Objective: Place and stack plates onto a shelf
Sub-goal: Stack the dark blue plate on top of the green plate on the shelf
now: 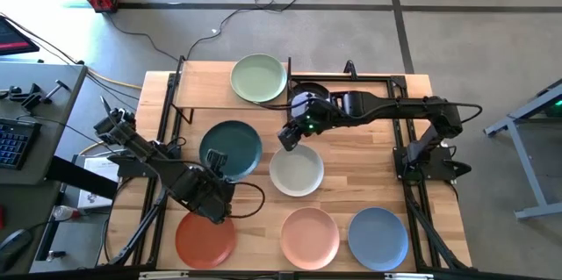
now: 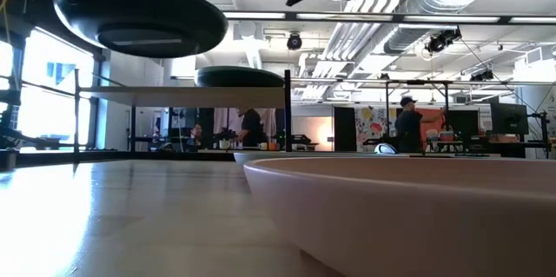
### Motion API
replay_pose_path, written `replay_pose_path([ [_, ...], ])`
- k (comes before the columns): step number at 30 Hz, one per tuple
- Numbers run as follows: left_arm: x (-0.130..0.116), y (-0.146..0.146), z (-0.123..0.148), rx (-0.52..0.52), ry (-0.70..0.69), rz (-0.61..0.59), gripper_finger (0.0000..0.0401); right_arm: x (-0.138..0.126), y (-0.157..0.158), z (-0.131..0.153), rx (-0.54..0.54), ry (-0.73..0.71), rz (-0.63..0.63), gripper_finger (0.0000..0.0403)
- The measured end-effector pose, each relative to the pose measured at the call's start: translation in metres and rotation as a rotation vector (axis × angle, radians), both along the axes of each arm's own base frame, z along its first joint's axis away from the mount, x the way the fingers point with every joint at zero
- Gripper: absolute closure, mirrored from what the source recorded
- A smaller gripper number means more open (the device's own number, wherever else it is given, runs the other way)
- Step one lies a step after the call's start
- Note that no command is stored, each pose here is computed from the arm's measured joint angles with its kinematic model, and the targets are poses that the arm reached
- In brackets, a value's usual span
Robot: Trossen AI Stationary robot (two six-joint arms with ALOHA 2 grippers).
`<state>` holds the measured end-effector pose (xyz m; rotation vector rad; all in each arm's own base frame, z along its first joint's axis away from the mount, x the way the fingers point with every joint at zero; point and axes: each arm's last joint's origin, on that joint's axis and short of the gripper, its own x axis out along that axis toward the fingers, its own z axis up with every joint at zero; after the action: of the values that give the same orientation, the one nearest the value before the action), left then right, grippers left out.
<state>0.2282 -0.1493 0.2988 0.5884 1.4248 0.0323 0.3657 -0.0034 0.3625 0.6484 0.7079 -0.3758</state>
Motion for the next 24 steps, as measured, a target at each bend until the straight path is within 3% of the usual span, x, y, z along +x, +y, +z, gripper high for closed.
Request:
replay_pose_path([
  [6, 0.002, 0.006, 0.002, 0.113, 0.016, -0.126, 0.0400, 0.007, -0.001, -0.005, -0.026, -0.009, -0.024, 0.0211],
  [18, 0.012, 0.020, 0.004, 0.296, -0.002, -0.218, 0.0400, 0.013, -0.003, -0.011, -0.083, 0.001, -0.066, 0.0211],
  [24, 0.015, 0.026, 0.004, 0.318, 0.024, -0.250, 0.0400, 0.015, -0.004, -0.012, -0.110, -0.001, -0.075, 0.0211],
])
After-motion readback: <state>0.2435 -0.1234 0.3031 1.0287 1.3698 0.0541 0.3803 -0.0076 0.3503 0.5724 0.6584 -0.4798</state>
